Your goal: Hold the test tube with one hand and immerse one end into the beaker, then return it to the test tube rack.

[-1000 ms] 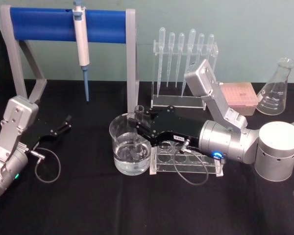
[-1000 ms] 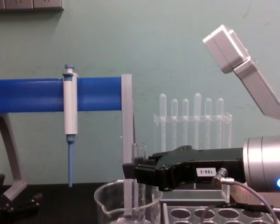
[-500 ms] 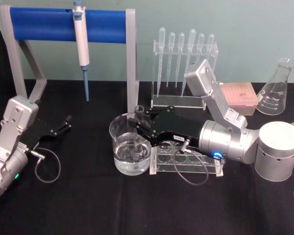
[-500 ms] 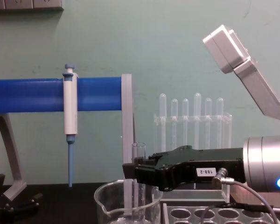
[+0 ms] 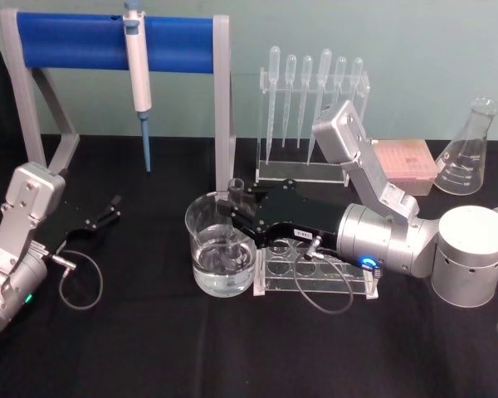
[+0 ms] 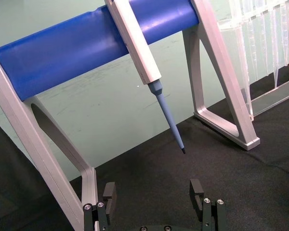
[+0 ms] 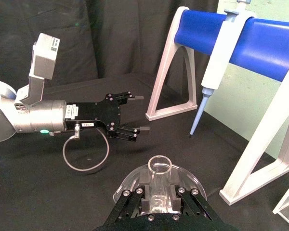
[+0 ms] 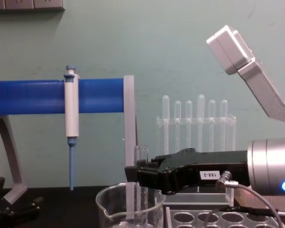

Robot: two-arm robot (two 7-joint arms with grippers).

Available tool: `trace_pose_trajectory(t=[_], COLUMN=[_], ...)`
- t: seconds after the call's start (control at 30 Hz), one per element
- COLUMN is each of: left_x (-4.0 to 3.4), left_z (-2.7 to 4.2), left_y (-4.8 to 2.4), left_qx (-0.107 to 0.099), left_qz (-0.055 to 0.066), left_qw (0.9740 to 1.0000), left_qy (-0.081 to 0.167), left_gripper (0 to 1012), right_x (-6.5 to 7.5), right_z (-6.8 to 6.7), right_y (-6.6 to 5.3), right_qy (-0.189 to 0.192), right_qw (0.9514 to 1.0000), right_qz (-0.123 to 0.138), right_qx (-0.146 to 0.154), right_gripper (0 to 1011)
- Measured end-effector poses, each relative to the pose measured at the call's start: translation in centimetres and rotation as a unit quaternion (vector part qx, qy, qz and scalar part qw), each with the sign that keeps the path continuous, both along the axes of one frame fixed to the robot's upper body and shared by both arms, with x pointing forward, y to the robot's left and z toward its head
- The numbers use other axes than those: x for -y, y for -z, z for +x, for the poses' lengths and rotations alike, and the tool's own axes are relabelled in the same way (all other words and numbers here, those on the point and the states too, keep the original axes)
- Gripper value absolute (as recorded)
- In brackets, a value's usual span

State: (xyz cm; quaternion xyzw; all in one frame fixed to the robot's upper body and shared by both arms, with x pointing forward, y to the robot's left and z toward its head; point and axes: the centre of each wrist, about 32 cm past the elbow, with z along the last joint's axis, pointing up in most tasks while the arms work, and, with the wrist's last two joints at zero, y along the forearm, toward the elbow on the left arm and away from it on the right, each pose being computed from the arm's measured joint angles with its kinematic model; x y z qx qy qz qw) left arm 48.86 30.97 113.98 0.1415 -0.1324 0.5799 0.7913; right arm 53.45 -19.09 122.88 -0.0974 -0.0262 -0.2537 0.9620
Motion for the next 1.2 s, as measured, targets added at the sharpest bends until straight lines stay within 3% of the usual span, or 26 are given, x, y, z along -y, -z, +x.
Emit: trace_pose_trajectory(t=[1.2], left_x=[0.0], left_z=[0.0], left_y=[0.0], left_qx=[0.0], left_qz=[0.0], left_qw=[1.0], left_qy=[0.0], left_gripper=[1000], right_x=[0.0], right_z=[0.0], right_y=[0.0], right_qy=[0.0], right_qw=[1.0], right_qz=[0.0], right_qx=[0.0], right_gripper=[227])
